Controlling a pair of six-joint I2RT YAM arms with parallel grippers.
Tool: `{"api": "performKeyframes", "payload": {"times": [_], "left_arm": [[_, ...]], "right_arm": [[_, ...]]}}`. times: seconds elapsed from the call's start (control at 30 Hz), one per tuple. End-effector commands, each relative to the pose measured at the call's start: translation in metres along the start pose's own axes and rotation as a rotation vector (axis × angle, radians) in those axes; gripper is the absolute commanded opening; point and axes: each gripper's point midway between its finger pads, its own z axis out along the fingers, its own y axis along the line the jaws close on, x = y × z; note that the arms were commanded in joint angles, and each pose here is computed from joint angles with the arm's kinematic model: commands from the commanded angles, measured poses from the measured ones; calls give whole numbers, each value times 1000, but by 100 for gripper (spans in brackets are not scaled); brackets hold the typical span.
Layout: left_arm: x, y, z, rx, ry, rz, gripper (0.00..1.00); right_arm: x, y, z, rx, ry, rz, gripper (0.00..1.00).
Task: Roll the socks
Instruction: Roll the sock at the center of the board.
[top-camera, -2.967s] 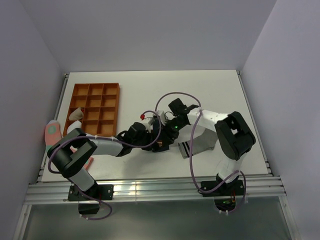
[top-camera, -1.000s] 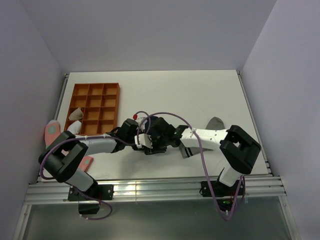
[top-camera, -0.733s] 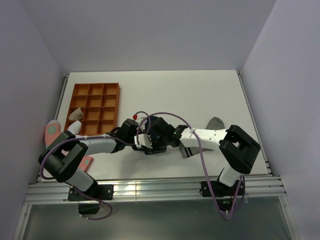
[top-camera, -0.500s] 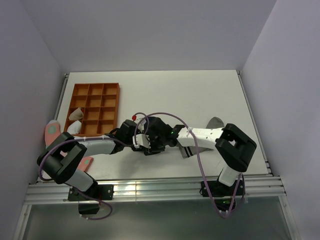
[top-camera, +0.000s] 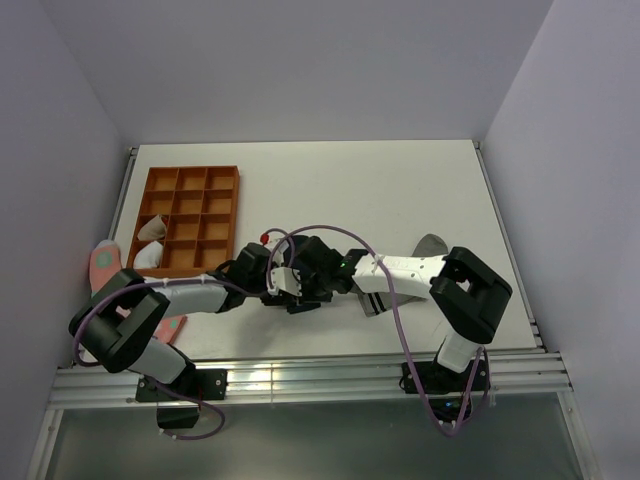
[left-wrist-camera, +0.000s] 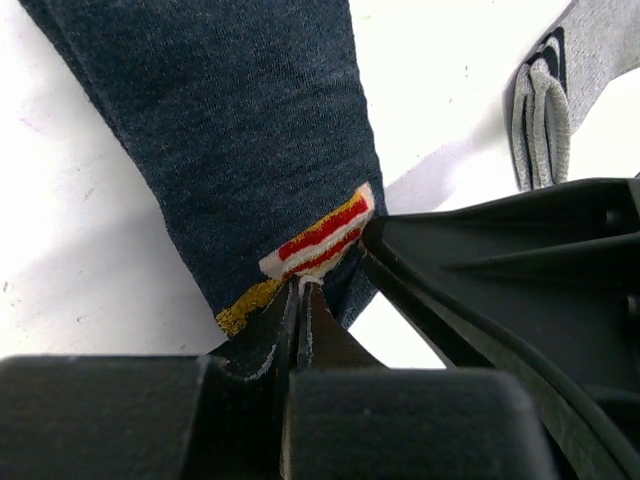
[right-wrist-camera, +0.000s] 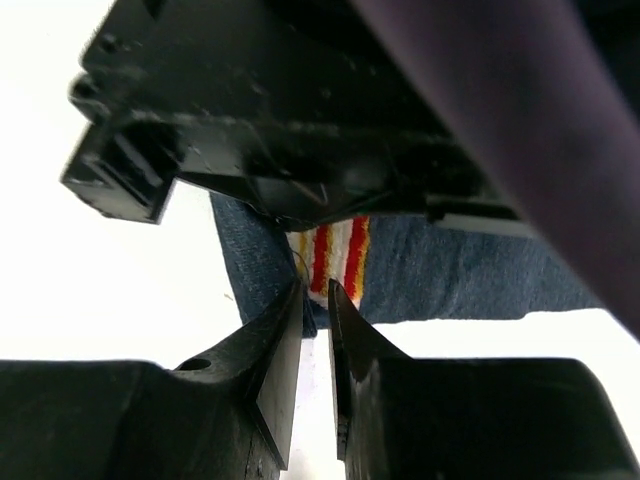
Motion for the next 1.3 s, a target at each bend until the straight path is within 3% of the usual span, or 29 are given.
{"api": "performKeyframes", "payload": {"times": [0.0, 0.4, 0.73, 0.9, 1.03, 1.17, 1.27], "left_arm": [[20, 6, -7, -22, 53, -10, 0], [3, -11, -19, 38, -51, -27, 2], [12, 0, -10, -2, -19, -58, 0], [14, 3, -8, -23, -6, -67, 0], [13, 2, -8, -16, -6, -70, 0], [14, 3, -7, -16, -4, -72, 0], [14, 1, -7, -8, -4, -72, 0]], "right_arm": [[30, 4, -4, 26, 115, 50, 23], [48, 18, 2, -27, 182, 88, 22], [22, -7, -26, 54, 55, 119, 25], [7, -10, -42, 64, -37, 109, 31], [-5, 6, -45, -19, -99, 101, 42], [-11, 18, -44, -92, -121, 89, 51], [-15, 19, -39, -116, -117, 95, 53]]}}
